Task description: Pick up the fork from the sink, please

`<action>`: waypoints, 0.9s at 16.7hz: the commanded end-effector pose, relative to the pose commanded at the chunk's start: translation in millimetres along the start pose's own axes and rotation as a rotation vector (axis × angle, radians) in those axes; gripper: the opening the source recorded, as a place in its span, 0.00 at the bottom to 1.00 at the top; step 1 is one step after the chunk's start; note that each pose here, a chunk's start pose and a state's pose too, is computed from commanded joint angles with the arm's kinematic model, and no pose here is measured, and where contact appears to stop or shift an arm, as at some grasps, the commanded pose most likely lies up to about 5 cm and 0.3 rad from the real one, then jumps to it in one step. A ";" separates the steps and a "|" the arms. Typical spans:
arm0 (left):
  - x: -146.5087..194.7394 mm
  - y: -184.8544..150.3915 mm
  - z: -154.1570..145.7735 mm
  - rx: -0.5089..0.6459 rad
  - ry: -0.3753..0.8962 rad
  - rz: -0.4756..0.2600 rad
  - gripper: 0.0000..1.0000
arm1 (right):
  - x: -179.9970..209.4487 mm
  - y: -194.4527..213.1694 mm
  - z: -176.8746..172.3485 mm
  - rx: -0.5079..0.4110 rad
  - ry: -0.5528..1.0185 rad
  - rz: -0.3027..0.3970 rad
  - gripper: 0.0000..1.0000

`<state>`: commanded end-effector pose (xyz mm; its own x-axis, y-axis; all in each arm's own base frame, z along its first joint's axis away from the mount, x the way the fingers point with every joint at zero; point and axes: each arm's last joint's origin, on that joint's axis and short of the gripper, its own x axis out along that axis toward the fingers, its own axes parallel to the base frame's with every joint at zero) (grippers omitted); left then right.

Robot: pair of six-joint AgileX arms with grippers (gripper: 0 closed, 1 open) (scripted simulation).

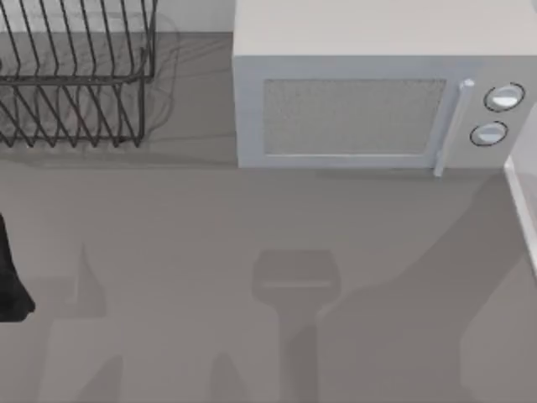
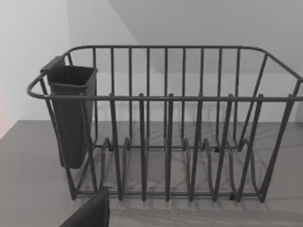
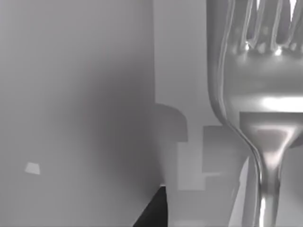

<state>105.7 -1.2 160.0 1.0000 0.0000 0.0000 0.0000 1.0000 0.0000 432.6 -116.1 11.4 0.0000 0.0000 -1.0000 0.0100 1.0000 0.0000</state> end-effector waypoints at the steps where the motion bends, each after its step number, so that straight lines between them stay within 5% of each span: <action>1: 0.0 0.0 0.0 0.000 0.000 0.000 1.00 | 0.0 0.0 0.0 0.000 0.000 0.000 0.10; 3: 0.0 0.0 0.0 0.000 0.000 0.000 1.00 | 0.0 0.0 0.0 0.000 0.000 0.000 0.00; 10: 0.0 0.0 0.0 0.000 0.000 0.000 1.00 | 0.0 0.0 0.0 0.000 0.000 0.000 0.00; 15: 0.0 0.0 0.0 0.000 0.000 0.000 1.00 | -45.9 -1.5 11.0 0.007 -0.052 -0.001 0.00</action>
<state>105.7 -1.2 160.0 1.0000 0.0000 0.0000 0.0000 1.0000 0.0000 443.6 -117.7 57.3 0.0516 -0.0019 -0.9987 0.0174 0.9998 -0.0010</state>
